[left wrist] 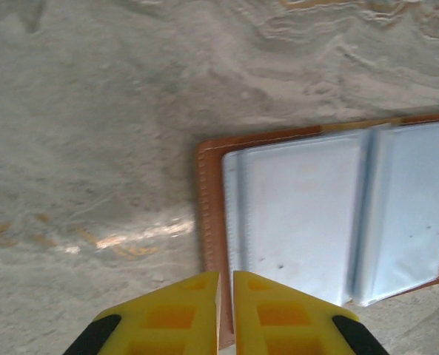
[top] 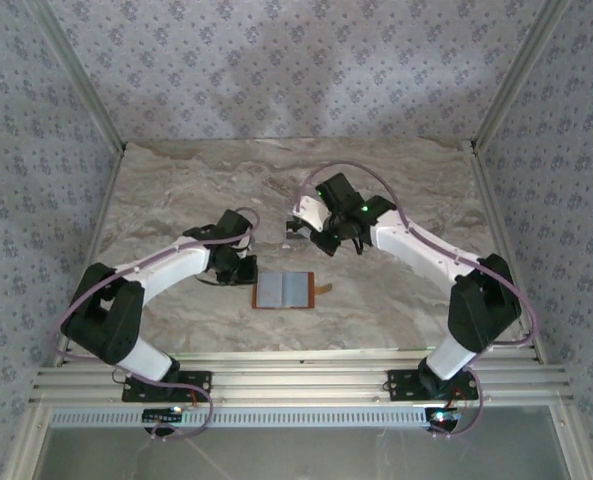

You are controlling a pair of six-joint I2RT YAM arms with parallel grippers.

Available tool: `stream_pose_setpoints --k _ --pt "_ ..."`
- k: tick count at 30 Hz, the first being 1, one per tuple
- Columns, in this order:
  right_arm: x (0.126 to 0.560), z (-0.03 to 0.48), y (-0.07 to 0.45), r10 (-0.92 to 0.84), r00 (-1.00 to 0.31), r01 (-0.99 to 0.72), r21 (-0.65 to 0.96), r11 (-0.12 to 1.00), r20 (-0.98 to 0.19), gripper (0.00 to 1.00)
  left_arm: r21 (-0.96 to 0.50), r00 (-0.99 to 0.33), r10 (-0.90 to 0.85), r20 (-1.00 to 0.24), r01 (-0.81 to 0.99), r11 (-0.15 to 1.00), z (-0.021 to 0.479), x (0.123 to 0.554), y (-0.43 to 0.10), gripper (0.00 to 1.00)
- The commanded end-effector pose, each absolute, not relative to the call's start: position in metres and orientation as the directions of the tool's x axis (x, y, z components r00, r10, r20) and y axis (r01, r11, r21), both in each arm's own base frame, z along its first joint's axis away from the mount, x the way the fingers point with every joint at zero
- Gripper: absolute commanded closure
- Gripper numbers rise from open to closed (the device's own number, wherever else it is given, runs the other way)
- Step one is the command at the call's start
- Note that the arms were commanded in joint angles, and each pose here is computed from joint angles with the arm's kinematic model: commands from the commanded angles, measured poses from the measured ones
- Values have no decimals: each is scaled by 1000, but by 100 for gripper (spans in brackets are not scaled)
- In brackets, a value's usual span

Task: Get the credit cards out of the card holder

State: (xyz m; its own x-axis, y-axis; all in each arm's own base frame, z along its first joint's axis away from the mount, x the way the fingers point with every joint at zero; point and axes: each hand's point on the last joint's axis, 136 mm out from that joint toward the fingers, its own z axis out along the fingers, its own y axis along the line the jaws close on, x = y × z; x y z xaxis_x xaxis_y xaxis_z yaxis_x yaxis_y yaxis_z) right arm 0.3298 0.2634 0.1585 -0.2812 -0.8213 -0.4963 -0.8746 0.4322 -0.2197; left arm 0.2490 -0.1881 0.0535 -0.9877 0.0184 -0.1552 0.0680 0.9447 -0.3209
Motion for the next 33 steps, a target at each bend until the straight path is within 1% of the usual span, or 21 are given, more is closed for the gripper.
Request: stream_pose_setpoints --k 1,3,6,13,17,22,33 --pt "333 150 247 -948 -92 -925 -325 194 -304 100 -346 -988 -22 -150 32 938 57 245 -178 86" --pt "340 150 246 -964 -41 -931 -341 133 -262 100 -356 -989 -39 -140 13 934 55 242 -173 85" --pt "353 156 251 -973 21 -933 -355 63 -228 100 -366 -989 -55 -136 -1 931 54 241 -167 85" --pt "382 161 266 -975 116 -934 -355 -43 -188 100 -364 -990 -65 -126 -15 931 52 242 -162 85" --pt "402 162 278 -972 132 -935 -351 -58 -192 100 -363 -990 -68 -120 -20 931 50 243 -162 86" --pt "416 153 289 -970 155 -940 -331 -87 -185 100 -360 -991 -72 -108 -29 933 46 243 -162 86" --pt "423 113 294 -976 155 -959 -260 -112 -152 100 -352 -992 -79 -98 -40 935 42 245 -158 87"
